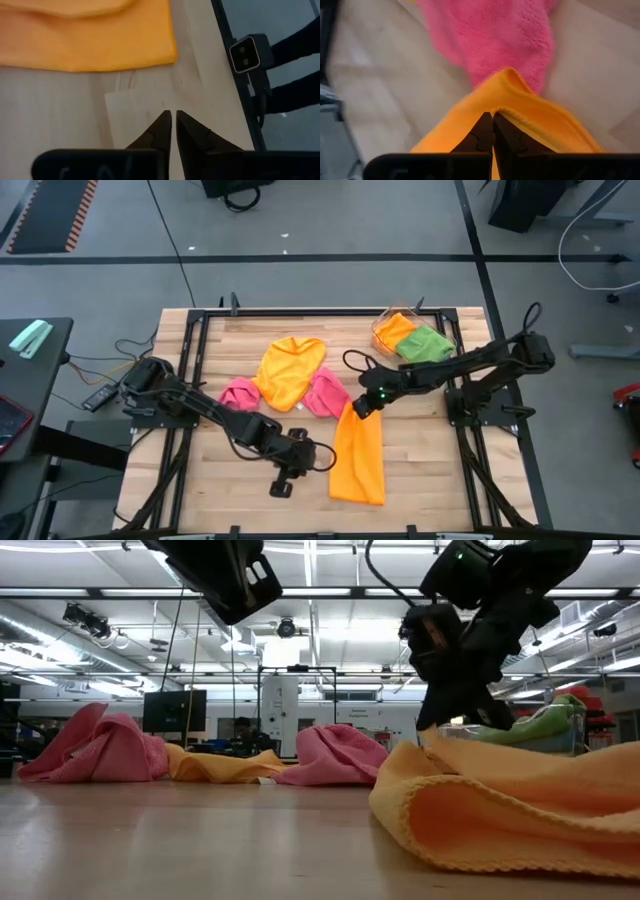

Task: Fold microfiber towels
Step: Fold the bottom orange towel

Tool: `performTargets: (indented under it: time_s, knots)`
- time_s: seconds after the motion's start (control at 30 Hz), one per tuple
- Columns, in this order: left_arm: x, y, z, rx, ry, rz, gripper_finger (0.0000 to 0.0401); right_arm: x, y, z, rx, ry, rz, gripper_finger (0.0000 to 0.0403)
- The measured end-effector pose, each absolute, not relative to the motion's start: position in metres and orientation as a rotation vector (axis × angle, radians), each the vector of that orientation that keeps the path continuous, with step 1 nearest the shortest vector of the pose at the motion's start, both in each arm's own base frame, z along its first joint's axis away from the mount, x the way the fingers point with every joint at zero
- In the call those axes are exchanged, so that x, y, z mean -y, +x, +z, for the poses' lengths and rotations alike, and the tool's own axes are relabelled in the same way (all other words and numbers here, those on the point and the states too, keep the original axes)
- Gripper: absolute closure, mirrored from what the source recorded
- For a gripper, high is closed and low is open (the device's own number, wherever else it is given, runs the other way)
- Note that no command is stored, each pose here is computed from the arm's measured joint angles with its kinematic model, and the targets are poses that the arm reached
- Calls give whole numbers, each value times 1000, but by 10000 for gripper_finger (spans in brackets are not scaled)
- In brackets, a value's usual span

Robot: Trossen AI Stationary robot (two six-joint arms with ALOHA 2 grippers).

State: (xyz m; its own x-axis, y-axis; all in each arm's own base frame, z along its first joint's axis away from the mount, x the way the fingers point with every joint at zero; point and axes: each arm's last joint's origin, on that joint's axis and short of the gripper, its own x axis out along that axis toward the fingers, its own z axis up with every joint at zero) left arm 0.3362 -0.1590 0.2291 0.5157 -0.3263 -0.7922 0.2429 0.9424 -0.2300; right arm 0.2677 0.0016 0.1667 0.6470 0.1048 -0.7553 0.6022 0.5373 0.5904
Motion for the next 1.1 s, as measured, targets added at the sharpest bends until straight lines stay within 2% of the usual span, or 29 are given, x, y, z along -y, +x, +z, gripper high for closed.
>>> performTargets:
  time_s: [0.33,0.43,0.67,0.8,0.97,1.1]
  knots:
    - [161,339,232,-935,-142,-330,380,0,273,151,-847,950,-427,383]
    - [161,340,232,-928,-147,-330,386,2,273,151,-833,944,-445,351]
    - [161,341,233,-919,-166,-325,385,6,278,157,-773,986,-421,248]
    - [161,341,233,-921,-178,-318,380,9,279,160,-806,983,-341,213]
    - [161,341,234,-917,-197,-308,387,15,273,173,-805,958,-259,202]
    - [162,342,234,-906,-200,-311,391,0,264,200,-732,833,-139,209]
